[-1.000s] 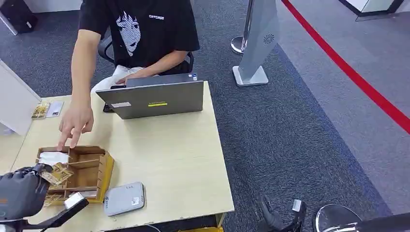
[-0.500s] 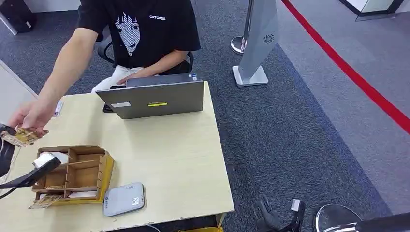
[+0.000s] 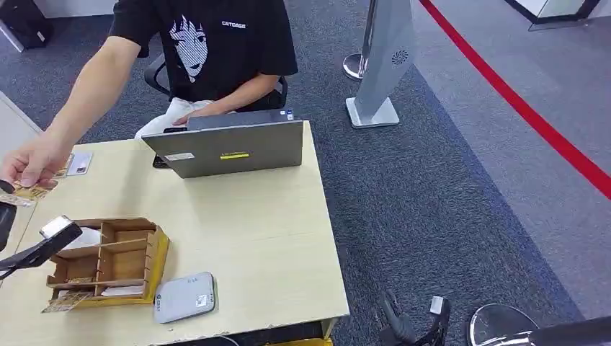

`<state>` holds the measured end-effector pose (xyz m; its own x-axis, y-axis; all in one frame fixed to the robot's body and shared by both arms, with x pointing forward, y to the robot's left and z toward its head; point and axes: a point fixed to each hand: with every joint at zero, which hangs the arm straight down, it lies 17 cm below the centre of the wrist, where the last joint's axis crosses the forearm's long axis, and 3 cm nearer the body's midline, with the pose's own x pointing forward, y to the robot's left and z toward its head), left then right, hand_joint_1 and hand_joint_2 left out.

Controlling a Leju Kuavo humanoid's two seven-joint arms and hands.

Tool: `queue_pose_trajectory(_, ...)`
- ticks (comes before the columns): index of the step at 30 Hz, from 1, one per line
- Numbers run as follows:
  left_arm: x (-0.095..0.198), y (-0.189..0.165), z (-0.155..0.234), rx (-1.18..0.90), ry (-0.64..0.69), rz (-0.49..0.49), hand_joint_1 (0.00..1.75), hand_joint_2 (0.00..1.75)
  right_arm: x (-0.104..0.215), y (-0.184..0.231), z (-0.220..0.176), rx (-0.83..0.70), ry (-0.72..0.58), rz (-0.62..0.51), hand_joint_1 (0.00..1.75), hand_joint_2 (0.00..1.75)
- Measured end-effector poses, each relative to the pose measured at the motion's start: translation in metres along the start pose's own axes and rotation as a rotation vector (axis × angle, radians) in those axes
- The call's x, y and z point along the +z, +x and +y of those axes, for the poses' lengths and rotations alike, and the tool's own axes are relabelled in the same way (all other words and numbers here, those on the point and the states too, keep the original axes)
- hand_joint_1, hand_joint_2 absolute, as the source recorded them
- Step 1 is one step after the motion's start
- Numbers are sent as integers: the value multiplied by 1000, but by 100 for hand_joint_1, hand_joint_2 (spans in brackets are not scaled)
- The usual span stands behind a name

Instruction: Pass the card to the sensor for recognition and then transmit it.

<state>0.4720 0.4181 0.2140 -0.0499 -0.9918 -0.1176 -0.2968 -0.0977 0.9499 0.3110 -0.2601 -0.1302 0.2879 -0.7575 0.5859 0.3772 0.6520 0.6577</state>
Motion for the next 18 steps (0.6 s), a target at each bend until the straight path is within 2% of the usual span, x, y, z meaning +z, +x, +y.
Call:
queue_pose_trajectory(5,3,4,11,38,82,1,0,175,0,0,0,-11,-5,-1,0,175)
queue_pose_trajectory(9,20,18,43,181,252,-10,0,175,0,-1,-3,-21,-19,0,0,175)
queue_pose_trajectory(15,93,29,131,636,683,46,0,175,7,-3,-14,-42,-56,-11,0,175)
queue_pose_trajectory(18,131,13,154,917,840,109,0,175,10,-3,-19,-50,-72,-15,0,175)
